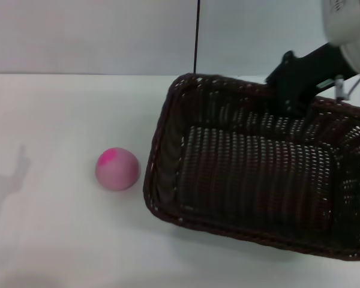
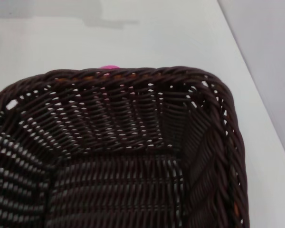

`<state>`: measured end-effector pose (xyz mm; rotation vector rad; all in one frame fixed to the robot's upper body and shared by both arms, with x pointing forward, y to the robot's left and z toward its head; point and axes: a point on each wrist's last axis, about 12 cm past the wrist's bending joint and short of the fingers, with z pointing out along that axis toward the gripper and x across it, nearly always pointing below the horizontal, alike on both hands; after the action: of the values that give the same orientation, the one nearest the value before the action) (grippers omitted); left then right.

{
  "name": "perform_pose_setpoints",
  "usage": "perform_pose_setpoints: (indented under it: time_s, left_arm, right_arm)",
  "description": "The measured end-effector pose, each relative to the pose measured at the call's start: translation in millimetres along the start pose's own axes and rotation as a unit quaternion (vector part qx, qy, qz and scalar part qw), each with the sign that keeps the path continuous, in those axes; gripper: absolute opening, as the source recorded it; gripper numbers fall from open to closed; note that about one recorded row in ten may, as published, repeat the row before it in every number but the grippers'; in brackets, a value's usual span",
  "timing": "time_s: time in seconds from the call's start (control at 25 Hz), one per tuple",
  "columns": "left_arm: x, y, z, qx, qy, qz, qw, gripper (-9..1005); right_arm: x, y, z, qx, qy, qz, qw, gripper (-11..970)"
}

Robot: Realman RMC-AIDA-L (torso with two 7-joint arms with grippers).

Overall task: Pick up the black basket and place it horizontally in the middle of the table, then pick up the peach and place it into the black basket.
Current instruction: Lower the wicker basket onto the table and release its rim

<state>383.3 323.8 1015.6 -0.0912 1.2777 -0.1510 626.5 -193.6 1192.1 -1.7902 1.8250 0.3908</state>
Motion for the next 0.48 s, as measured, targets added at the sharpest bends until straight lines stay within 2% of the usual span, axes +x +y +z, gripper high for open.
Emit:
perform_pose_setpoints:
  time_s: [0.12,0.48]
  left_arm:
    - [1,-4.2,-1,0.017,0.004,-0.004,1.000,819]
    - [2,-8.4,-6,0.015,0.007,-0.015,1.000,818]
  right_arm:
    - [-5,0.3,24,-0.013,-0.001,-0.037,0.999,180]
    - [-17,11.4,51,-0.046,0.007,-0.077,0.996,194]
